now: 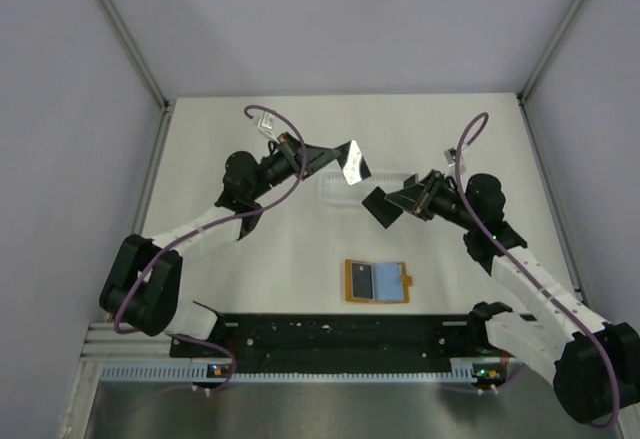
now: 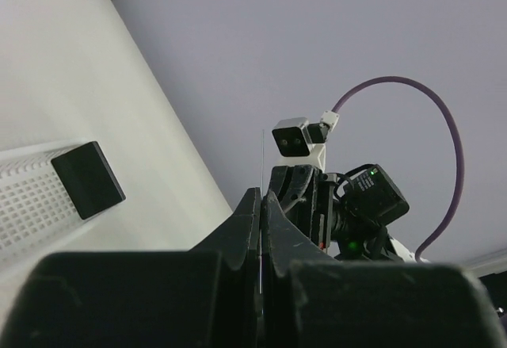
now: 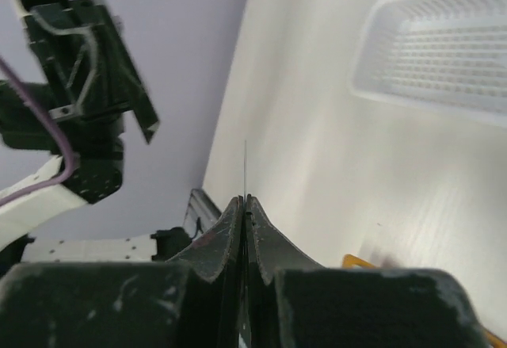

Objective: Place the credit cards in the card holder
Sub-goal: Place the credit card in the storage box.

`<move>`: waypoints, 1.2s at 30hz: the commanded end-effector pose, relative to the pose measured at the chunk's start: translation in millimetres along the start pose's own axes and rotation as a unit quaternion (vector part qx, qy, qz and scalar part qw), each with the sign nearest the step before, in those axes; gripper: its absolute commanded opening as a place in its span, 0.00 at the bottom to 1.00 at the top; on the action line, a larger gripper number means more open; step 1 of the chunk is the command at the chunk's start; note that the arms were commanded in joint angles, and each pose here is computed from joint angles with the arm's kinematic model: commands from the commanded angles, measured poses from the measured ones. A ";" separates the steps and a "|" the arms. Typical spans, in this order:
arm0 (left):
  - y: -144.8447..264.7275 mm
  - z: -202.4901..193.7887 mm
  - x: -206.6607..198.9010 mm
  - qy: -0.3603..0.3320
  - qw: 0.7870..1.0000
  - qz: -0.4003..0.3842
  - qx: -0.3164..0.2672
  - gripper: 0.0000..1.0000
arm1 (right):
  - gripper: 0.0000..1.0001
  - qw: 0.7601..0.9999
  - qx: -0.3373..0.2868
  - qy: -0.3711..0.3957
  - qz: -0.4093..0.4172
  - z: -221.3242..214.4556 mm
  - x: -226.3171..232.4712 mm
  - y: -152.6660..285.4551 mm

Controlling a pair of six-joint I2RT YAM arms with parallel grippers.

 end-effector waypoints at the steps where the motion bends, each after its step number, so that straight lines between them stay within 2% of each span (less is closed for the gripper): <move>1: 6.9 1.4 1.9 -0.034 0.999 0.007 -0.013 0.00 | 0.00 0.985 -0.050 0.047 -0.159 12.7 -22.5 12.1; 5: 16.0 -1.7 8.6 -0.040 0.999 0.032 -0.011 0.00 | 0.00 0.945 -0.094 0.082 -0.302 37.6 -42.4 15.5; 7: 19.4 -3.7 10.7 -0.041 0.998 0.039 -0.008 0.00 | 0.00 0.928 -0.107 0.097 -0.344 49.2 -52.4 10.9; 16: 26.6 -10.6 18.3 -0.039 0.998 0.055 0.006 0.00 | 0.00 0.892 -0.089 0.148 -0.417 82.6 -77.4 -20.9; 23: 28.2 -13.0 21.8 -0.037 0.998 0.058 0.011 0.00 | 0.00 0.882 -0.055 0.155 -0.441 82.8 -105.6 -41.0; 35: 28.3 -14.7 25.7 -0.032 0.998 0.058 0.016 0.00 | 0.00 0.861 -0.038 0.183 -0.473 88.2 -128.8 -52.8; 36: 28.3 -15.0 26.1 -0.032 0.998 0.058 0.016 0.00 | 0.03 0.861 -0.035 0.186 -0.473 88.6 -129.2 -53.5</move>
Point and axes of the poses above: each gripper's point midway between its finger pads, its own y axis back along the fingers, its own x axis along the line the jaws close on, z = x × y, the point moved 8 cm from there along y, back along the fingers, and after that the axes turned 3 degrees about y, right-handed, at the moved point
